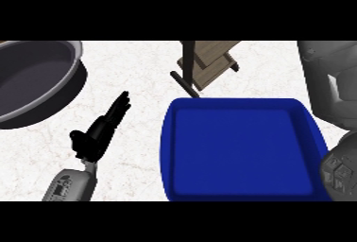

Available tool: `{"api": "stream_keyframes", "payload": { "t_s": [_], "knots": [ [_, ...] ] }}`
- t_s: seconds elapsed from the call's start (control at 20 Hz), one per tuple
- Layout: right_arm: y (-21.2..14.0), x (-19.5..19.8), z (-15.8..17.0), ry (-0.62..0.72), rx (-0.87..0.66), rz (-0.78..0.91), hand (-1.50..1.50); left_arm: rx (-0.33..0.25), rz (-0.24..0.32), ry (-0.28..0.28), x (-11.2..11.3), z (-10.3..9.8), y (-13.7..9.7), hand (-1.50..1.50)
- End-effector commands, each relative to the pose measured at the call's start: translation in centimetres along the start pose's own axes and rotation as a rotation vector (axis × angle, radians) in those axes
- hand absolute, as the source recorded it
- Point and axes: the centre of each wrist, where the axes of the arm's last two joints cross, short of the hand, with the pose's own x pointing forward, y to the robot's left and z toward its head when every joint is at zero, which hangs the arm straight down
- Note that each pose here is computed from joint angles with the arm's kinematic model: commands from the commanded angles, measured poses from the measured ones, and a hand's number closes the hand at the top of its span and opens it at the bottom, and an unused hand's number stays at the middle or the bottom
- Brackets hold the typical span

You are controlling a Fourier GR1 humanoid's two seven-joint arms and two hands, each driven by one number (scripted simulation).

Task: Pick the cupcake from the tray and place it in the tiered basket

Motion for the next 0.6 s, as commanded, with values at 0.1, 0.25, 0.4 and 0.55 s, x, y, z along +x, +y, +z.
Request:
{"api": "stream_keyframes", "payload": {
  "t_s": [0.1, 0.25, 0.4, 0.55],
  "knots": [
    [-2.1, 1.7, 0.6, -0.02, -0.228, -0.135, -1.5, 0.016, 0.002, -0.005, 0.4, -0.2, -0.3, 0.0],
    [-2.7, 0.9, -0.7, -0.054, -0.427, -0.113, -1.5, 0.033, 0.007, 0.0, -1.4, 1.6, 0.7, 0.0],
    [-5.8, 2.0, -0.9, -0.073, -0.567, -0.128, -1.5, 0.05, -0.005, 0.013, -0.5, 0.8, 0.0, 0.0],
    [-7.4, 2.1, -1.0, -0.116, -0.655, -0.168, -1.5, 0.091, 0.016, 0.042, -1.0, 0.8, 1.8, 0.0]
  ]
}}
